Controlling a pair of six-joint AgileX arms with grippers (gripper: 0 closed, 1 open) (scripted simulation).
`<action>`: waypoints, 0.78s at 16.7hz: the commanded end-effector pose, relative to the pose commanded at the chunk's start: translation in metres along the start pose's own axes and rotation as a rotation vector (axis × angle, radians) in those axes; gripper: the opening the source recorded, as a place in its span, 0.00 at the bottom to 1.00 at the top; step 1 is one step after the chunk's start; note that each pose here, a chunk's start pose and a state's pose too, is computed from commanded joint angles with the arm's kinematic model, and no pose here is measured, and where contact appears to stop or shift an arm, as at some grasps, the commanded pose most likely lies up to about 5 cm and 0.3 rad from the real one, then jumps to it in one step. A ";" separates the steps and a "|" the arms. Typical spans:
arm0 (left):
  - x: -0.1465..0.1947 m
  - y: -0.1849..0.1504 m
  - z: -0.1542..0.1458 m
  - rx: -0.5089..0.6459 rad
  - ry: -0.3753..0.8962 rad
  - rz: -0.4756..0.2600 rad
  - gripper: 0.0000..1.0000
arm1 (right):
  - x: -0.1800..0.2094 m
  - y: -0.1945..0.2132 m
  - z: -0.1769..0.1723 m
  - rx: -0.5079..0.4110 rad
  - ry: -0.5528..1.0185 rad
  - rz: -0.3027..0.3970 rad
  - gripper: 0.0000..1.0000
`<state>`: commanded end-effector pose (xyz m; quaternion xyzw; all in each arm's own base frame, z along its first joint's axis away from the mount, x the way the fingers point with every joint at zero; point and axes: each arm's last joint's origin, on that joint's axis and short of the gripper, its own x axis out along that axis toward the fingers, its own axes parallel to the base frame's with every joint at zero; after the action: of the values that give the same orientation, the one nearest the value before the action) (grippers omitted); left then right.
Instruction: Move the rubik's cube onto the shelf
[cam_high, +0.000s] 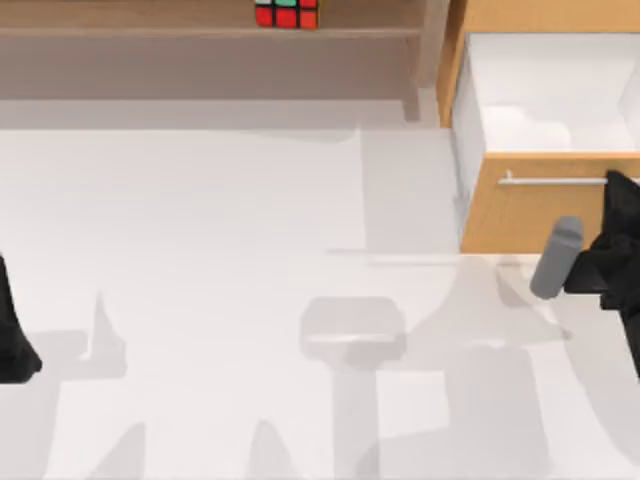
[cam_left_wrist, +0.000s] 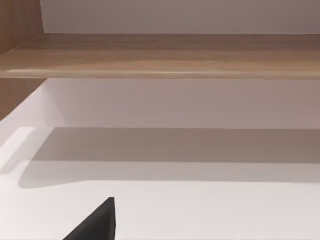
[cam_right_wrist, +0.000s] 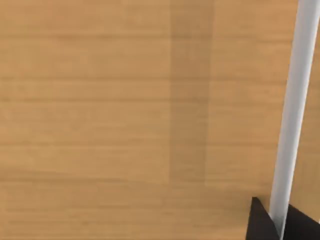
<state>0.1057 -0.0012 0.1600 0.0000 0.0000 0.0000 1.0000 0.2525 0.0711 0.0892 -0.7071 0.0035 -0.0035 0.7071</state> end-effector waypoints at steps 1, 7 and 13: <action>0.000 0.000 0.000 0.000 0.000 0.000 1.00 | 0.000 0.000 0.000 0.000 0.000 0.000 0.00; 0.000 0.000 0.000 0.000 0.000 0.000 1.00 | 0.000 0.001 0.000 0.001 -0.001 0.006 0.00; 0.000 0.000 0.000 0.000 0.000 0.000 1.00 | 0.022 0.001 0.002 0.001 -0.002 0.004 0.00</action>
<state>0.1057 -0.0012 0.1600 0.0000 0.0000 0.0000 1.0000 0.2750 0.0724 0.0878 -0.7066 0.0040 -0.0014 0.7076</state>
